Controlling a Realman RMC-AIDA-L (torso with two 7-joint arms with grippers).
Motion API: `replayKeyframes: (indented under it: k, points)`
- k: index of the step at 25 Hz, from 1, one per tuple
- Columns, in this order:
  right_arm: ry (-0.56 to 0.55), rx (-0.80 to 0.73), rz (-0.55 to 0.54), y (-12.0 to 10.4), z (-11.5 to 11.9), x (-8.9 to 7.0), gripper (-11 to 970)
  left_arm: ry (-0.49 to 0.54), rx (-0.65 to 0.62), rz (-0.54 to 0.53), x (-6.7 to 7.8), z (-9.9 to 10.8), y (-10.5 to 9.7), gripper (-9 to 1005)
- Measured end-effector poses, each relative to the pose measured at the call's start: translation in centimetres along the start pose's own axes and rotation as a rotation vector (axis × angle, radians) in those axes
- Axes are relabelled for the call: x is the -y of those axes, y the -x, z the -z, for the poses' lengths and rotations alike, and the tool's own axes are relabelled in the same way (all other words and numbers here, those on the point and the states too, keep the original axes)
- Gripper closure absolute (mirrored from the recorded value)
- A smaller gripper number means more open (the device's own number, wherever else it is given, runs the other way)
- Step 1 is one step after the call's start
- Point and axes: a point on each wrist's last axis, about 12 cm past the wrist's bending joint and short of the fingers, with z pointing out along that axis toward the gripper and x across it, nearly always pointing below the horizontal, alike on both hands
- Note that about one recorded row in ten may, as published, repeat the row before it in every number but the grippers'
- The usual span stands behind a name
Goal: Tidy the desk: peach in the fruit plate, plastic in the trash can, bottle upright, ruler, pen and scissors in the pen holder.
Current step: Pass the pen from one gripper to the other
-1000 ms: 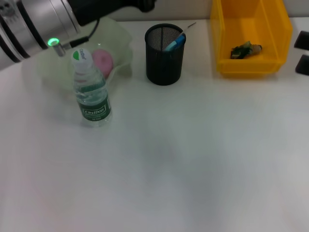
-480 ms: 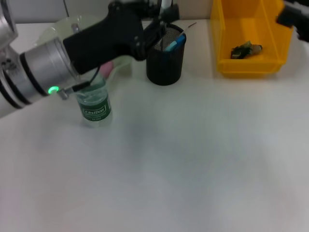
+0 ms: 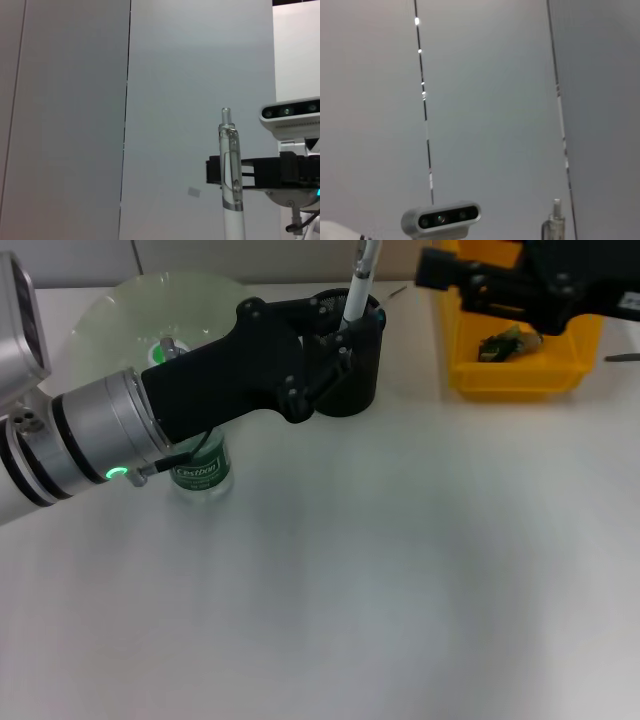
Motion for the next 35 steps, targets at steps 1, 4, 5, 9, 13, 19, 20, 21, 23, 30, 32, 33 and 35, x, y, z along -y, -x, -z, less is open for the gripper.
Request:
replayKeyframes:
  k: [1, 4, 5, 9, 13, 19, 20, 21, 23, 30, 32, 33, 35]
  points:
    - [0.007, -0.008, 0.001, 0.0, -0.4, 0.1, 389, -0.001, -0.001, 0.001, 0.0, 0.0, 0.0, 774]
    - [0.02, -0.017, 0.002, 0.0, -1.2, 0.2, 390, -0.006, 0.001, 0.004, 0.2, 0.2, -0.1, 770]
    - [0.025, -0.017, 0.001, 0.0, -1.4, 0.2, 390, -0.007, 0.003, 0.005, 0.3, 0.2, -0.1, 769]
    - [0.031, -0.008, 0.002, 0.2, -1.8, 0.2, 391, -0.016, 0.007, 0.008, 0.4, 0.3, -0.1, 765]
    - [0.05, -0.01, -0.006, 0.3, -2.4, 0.2, 392, -0.03, 0.01, 0.009, 0.6, 0.4, -0.1, 761]
    - [0.085, -0.023, -0.008, 0.2, -3.6, -0.1, 429, -0.039, 0.016, 0.01, 0.8, 0.6, -0.1, 755]
    - [0.089, -0.024, -0.006, 0.2, -3.7, -0.1, 465, -0.039, 0.016, 0.01, 0.8, 0.6, -0.1, 754]
    - [0.092, -0.025, -0.004, 0.2, -3.8, -0.1, 501, -0.039, 0.016, 0.01, 0.8, 0.7, -0.1, 753]
    - [0.094, -0.025, -0.002, 0.3, -3.8, -0.2, 573, -0.038, 0.018, 0.012, 0.9, 0.8, -0.1, 751]
    - [0.093, -0.024, 0.002, 0.3, -3.8, -0.2, 703, -0.042, 0.027, 0.01, 1.1, 1.2, -0.1, 743]
    - [0.094, -0.025, 0.003, 0.3, -3.8, -0.2, 740, -0.043, 0.025, 0.011, 1.1, 1.2, -0.1, 741]
    - [0.094, -0.025, 0.002, 0.2, -3.8, -0.2, 758, -0.044, 0.025, 0.011, 1.1, 1.2, -0.1, 740]
    - [0.094, -0.025, 0.001, 0.2, -3.8, -0.2, 789, -0.046, 0.024, 0.014, 1.1, 1.1, -0.1, 738]
